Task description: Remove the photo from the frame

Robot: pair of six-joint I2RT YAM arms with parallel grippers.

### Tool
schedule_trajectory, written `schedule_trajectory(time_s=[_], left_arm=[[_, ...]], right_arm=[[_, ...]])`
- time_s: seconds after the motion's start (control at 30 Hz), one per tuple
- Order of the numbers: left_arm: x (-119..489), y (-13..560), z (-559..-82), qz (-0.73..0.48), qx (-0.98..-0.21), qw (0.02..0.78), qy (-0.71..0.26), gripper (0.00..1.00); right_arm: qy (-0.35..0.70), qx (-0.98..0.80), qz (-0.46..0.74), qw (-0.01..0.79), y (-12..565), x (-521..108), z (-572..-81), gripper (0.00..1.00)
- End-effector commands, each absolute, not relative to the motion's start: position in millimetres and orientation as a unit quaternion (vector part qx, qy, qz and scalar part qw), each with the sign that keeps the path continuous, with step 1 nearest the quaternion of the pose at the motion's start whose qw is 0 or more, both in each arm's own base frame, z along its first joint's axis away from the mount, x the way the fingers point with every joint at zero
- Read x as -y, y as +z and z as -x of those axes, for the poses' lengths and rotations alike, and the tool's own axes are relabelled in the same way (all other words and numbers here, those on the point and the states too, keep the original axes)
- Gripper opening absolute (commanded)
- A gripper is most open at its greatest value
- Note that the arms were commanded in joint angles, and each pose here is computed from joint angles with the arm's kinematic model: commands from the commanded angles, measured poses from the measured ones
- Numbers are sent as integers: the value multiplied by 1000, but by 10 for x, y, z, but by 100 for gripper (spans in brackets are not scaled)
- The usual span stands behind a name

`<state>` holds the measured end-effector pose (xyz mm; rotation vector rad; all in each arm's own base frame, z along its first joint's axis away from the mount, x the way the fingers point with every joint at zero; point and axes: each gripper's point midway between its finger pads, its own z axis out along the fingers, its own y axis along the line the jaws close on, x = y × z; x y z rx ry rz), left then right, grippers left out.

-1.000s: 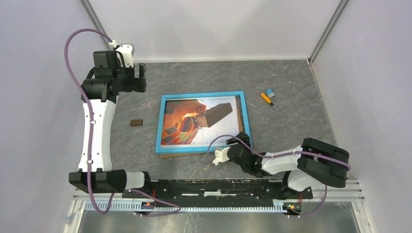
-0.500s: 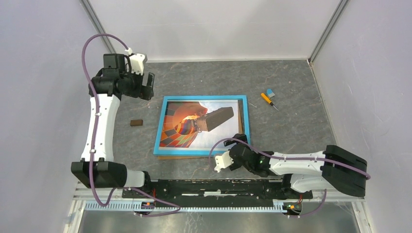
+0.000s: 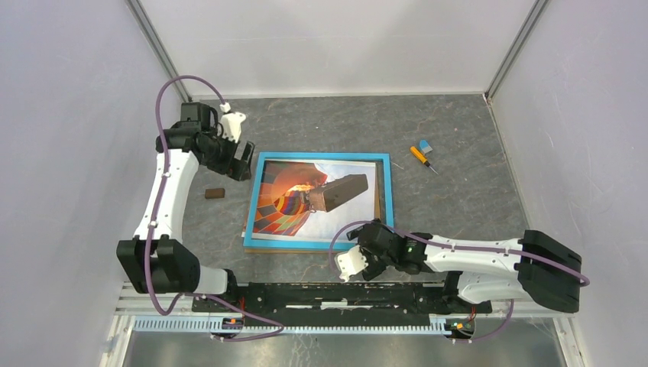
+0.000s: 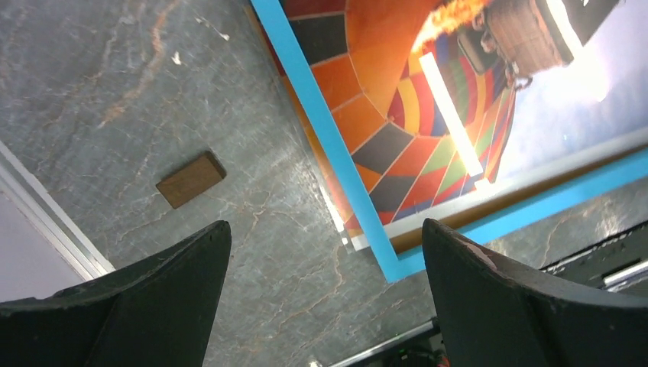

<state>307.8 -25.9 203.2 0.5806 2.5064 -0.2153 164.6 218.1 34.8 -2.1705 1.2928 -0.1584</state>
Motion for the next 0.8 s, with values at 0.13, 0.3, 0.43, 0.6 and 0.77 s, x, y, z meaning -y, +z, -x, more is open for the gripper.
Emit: schedule_trajectory(time_s=[0.13, 0.3, 0.43, 0.6, 0.77], left_arm=[[498, 1796, -2547, -355, -897, 244, -100, 100], [651, 1481, -2252, -399, -887, 209, -104, 100], [772, 1424, -2158, -411, -879, 210, -121, 100], [864, 1329, -1965, -460, -856, 206, -116, 100], [936, 1146, -1697, -522, -825, 194, -98, 100]], right_arm=[[0, -491, 847, 203, 16, -1992, -1274, 98], [-7, -464, 872, 156, -132, -1878, -1046, 98], [-26, -447, 881, 154, -198, -1820, -954, 98], [18, -459, 866, 197, 88, -2086, -903, 98], [79, -501, 823, 257, 522, -2361, -1112, 98]])
